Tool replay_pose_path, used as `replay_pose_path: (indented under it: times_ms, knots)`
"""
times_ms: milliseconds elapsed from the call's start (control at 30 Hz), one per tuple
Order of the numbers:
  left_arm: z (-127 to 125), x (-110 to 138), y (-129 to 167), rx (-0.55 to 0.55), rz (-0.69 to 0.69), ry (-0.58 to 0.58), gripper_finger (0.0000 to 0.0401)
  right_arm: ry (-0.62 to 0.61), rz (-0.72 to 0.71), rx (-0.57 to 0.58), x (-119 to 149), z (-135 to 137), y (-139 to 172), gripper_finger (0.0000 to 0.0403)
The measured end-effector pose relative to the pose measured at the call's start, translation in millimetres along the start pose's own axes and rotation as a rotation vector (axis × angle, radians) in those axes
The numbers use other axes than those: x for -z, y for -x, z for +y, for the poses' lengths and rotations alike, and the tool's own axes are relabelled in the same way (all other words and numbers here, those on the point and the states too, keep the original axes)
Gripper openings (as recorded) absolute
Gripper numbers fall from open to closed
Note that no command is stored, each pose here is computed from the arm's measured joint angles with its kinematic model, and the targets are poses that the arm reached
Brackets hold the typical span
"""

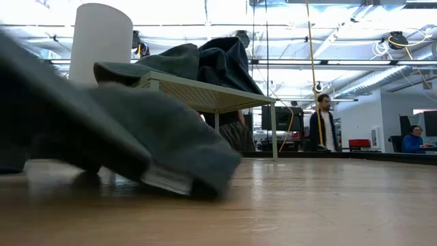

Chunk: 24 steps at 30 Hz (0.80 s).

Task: Pick & Place hat
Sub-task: Stack the right green cap on the other green cap on the shelf

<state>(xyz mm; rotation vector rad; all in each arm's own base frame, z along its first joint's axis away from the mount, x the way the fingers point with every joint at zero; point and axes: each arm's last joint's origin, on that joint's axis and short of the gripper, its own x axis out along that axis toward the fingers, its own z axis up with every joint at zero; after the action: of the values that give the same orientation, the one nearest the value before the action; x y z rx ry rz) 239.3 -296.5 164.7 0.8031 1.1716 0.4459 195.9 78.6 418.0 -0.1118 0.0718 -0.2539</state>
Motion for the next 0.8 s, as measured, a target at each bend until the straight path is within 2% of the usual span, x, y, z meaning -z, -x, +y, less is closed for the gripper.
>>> replay_pose_path:
  times_ms: [200, 333, 467, 600, 700, 800]
  knots:
    - [43, -1, 24, -0.044, -0.148, -0.174, 0.0006, -0.421, -0.042, -0.015, -5, 0, 0, 0.0155]
    - [76, 1, 41, -0.094, -0.246, -0.259, 0.0006, -0.747, -0.012, -0.118, -5, 0, -2, 0.0155]
    - [115, 4, 52, -0.131, -0.312, -0.237, 0.0006, -1.044, 0.056, -0.226, -5, -1, -5, 0.0155]
    - [156, 11, 62, -0.211, -0.388, -0.21, 0.0006, -1.27, 0.144, -0.253, -1, -2, -7, 0.0155]
    - [187, 18, 67, -0.26, -0.42, -0.185, 0.0006, -1.402, 0.224, -0.255, 3, -4, -9, 0.0155]
    - [212, 22, 69, -0.296, -0.441, -0.159, 0.0006, -1.468, 0.308, -0.222, 10, -7, -12, 0.0155]
